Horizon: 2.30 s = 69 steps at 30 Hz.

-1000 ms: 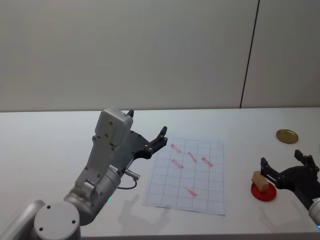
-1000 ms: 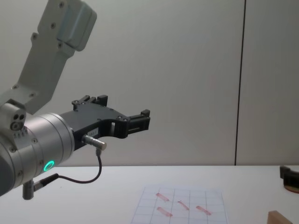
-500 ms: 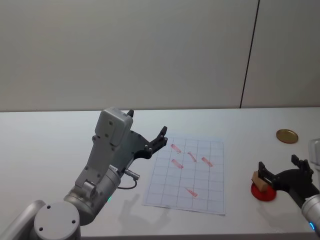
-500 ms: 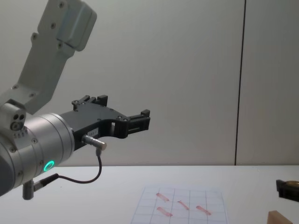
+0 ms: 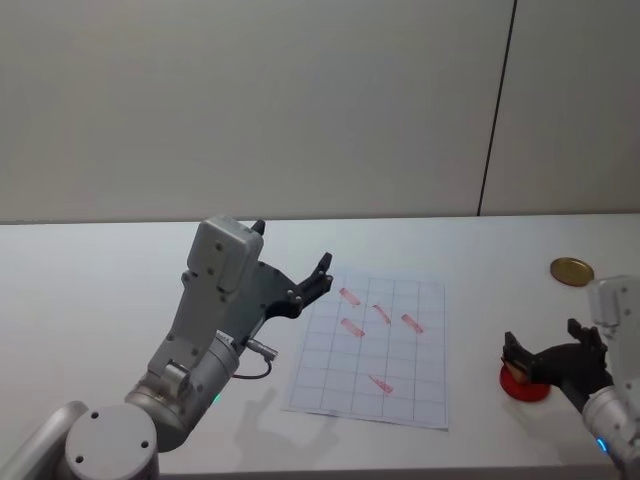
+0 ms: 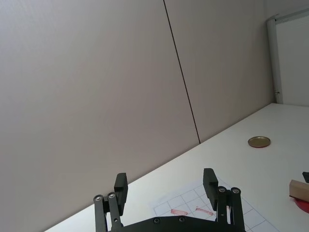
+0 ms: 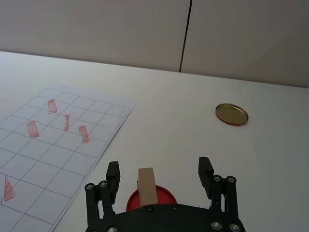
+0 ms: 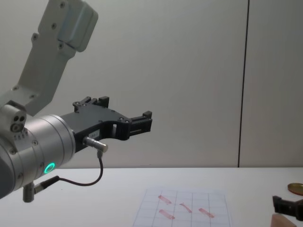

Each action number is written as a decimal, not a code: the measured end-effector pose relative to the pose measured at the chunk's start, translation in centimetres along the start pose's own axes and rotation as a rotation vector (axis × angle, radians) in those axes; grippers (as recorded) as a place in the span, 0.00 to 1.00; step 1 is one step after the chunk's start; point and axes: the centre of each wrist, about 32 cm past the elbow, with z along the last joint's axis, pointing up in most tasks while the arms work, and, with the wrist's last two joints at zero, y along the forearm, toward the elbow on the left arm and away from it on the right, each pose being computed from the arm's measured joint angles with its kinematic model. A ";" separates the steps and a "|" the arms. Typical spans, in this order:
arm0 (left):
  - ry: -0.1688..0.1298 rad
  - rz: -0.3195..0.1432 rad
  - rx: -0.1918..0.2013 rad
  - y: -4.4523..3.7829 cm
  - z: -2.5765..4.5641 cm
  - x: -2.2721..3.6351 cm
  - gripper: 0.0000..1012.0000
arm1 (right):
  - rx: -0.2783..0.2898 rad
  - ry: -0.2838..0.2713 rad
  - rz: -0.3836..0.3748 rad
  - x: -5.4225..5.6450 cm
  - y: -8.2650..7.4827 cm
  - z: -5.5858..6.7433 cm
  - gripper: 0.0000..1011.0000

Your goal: Use the one hand to pick up the stamp and affix it onto the A4 paper.

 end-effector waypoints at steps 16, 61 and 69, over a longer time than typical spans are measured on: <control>0.000 0.000 0.000 0.00 0.00 0.00 0.98 | -0.062 -0.011 0.004 -0.4 1.7 -0.6 0.99; 0.000 0.000 0.000 0.00 0.00 0.00 0.98 | -0.152 -0.064 0.001 -1.3 3.5 -1.3 0.21; 0.000 0.000 0.000 0.00 0.00 0.00 0.98 | -0.162 -0.061 -0.010 -1.2 3.6 -1.2 0.21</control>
